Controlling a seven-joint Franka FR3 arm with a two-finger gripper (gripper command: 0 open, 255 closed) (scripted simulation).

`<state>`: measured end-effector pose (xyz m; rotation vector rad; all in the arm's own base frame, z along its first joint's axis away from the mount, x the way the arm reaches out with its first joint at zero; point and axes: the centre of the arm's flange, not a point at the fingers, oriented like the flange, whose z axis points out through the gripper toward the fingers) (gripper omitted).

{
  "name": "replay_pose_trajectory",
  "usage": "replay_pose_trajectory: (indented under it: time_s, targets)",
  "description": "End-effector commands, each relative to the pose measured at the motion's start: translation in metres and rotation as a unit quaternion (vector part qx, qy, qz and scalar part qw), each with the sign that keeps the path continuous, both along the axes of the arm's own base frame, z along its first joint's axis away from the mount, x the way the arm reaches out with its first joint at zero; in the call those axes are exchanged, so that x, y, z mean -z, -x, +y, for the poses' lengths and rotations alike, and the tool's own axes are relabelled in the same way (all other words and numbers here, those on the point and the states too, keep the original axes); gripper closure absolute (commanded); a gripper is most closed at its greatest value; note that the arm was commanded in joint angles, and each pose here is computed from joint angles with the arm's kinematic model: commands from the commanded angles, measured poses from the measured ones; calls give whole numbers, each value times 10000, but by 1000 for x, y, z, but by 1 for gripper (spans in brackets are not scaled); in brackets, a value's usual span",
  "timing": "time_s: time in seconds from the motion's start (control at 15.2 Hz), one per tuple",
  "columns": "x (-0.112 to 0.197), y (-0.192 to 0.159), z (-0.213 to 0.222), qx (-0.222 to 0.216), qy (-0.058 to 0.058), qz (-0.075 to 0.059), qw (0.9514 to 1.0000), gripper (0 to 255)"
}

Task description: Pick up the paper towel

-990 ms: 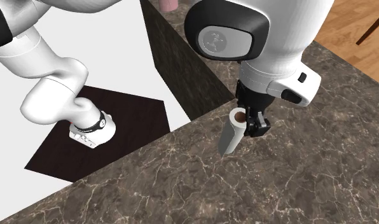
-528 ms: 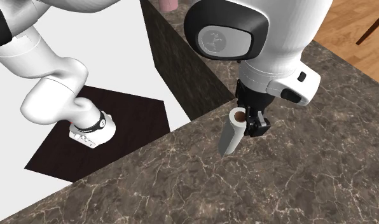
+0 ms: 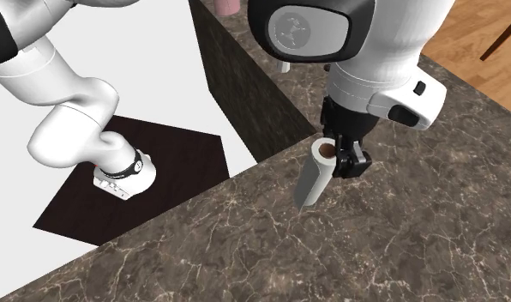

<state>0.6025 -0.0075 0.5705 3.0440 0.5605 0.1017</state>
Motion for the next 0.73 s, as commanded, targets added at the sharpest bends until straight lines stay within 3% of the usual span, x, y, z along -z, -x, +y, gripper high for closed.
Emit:
replay_pose_trajectory:
  time_s: [0.0, 0.66]
  targets:
    - [-11, 0, -1, 1, 0, 2, 10000, 255]
    - [-54, 0, -1, 1, 0, 2, 10000, 255]
